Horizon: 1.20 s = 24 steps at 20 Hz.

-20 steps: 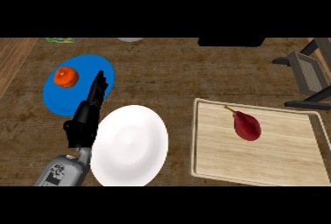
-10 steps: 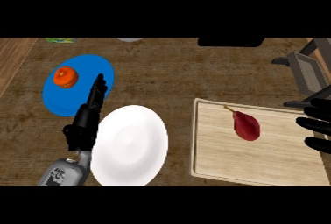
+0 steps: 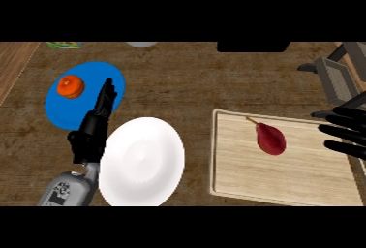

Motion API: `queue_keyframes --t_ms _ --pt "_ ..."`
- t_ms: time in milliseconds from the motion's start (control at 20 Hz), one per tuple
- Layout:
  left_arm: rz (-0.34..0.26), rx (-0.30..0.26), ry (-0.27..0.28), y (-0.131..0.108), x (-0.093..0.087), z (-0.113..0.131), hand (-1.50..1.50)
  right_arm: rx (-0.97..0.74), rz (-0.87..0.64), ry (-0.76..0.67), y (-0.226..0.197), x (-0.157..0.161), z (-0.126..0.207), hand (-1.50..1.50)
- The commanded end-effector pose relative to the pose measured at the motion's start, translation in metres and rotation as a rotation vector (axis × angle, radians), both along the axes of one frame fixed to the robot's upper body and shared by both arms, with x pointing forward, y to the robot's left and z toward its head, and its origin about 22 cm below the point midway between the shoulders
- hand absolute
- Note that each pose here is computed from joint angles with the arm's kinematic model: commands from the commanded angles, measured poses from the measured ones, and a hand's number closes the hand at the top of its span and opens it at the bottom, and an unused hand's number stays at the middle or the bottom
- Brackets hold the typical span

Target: Pick the pear from the tray and place it in the tiered basket

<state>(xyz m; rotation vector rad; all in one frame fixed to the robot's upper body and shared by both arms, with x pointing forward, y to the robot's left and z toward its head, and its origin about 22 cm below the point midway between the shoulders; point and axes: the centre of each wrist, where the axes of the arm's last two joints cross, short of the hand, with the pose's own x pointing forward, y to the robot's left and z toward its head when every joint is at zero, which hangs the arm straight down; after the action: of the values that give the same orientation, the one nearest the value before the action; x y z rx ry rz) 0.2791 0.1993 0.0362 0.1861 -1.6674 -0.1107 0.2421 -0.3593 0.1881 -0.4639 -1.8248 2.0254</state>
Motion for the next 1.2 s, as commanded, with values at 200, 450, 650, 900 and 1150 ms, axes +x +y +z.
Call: queue_keyframes --t_ms 200,450,650,900,1150 --pt "-0.009 -0.010 -0.005 0.011 -0.010 -0.011 0.00 -0.074 0.149 -0.026 -0.005 0.011 -0.022 -1.50" --pt "0.005 -0.013 0.030 -0.001 -0.001 -0.006 0.00 -0.052 0.163 -0.094 -0.009 0.030 -0.037 -1.50" --pt "0.010 -0.001 0.020 -0.001 0.006 -0.004 0.00 -0.030 0.094 -0.098 0.008 0.036 -0.041 -1.50" --pt "0.001 0.005 -0.004 0.005 -0.008 -0.012 0.00 -0.032 0.056 -0.076 0.015 0.054 -0.053 -1.50" --pt "0.008 0.002 0.002 0.001 -0.009 0.015 0.00 -0.061 0.033 -0.023 0.004 0.046 -0.065 -1.50"
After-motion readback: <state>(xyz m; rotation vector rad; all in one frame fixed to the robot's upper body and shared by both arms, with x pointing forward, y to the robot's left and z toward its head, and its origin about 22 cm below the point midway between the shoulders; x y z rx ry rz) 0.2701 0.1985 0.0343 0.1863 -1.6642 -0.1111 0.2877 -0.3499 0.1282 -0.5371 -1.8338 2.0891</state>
